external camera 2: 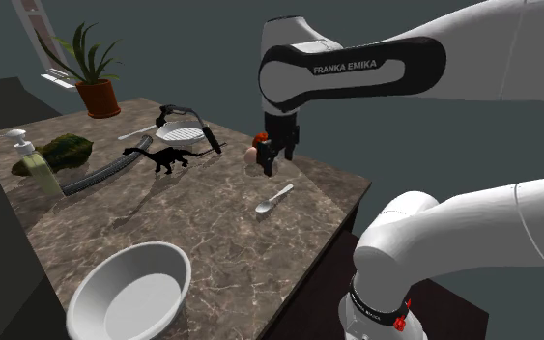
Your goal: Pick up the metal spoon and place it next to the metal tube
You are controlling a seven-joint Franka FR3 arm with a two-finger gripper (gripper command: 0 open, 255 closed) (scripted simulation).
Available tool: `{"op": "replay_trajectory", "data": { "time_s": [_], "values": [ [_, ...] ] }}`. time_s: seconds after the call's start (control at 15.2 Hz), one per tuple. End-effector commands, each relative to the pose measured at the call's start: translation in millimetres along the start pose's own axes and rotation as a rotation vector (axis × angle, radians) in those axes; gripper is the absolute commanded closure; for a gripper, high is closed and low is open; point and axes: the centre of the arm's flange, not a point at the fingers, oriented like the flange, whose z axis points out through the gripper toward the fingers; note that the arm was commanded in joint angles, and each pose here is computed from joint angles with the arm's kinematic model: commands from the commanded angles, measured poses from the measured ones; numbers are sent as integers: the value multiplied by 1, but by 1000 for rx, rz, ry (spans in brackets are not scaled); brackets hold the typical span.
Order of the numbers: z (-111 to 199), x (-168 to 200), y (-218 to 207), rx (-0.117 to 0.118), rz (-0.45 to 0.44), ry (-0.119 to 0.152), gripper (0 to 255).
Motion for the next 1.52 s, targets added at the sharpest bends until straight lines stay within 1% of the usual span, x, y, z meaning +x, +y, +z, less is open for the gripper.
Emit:
{"op": "replay_trajectory", "data": {
  "time_s": [0.0,0.66,0.73,1.19,1.45],
  "values": [
    [26,5,-1,-2,7,23,0],
    [145,50,-8,-10,42,114,0],
    [145,50,-8,-10,42,115,0],
    [185,55,-7,-10,42,115,0],
    [185,55,-7,-10,42,115,0]
  ]
}}
